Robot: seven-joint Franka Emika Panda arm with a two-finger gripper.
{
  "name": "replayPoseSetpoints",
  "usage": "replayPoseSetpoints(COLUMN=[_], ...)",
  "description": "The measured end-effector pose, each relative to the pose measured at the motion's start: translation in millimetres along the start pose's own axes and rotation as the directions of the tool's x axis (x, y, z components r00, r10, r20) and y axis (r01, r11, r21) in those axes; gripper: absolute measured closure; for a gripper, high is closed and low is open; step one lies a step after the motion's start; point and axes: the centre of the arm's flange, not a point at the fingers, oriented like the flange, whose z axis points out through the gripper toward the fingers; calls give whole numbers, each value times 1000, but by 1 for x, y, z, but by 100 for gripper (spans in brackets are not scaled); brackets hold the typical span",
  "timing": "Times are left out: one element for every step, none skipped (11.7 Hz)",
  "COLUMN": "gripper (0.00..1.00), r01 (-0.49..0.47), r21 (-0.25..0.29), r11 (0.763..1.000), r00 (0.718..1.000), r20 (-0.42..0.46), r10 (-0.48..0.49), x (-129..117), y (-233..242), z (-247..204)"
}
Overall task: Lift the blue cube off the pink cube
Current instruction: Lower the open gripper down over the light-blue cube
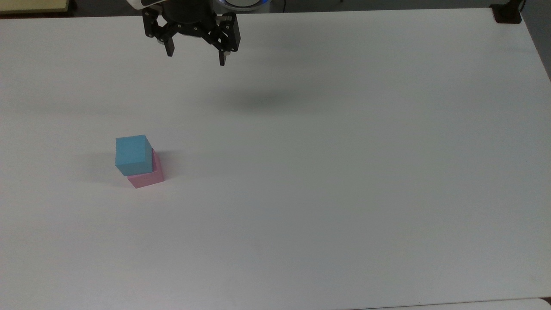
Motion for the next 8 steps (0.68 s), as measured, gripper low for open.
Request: replayPoseSetpoints(gripper=[0,0,0,0,0,0,0,0], r01=[-1,76,125,144,149,154,157,160], r21=[0,0,-1,-2,-2,-2,-2,-2], r11=[1000,997,992,990,989,988,988,987], r00=[1000,997,992,990,989,988,988,987], r20=[0,0,1,1,1,1,1,1], r10=[1,-76,-125,-144,-149,-154,-157,-160], x=[0,0,1,1,1,1,1,2], y=[0,2,6,10,11,10,11,14], z=[0,0,0,1,1,1,1,2])
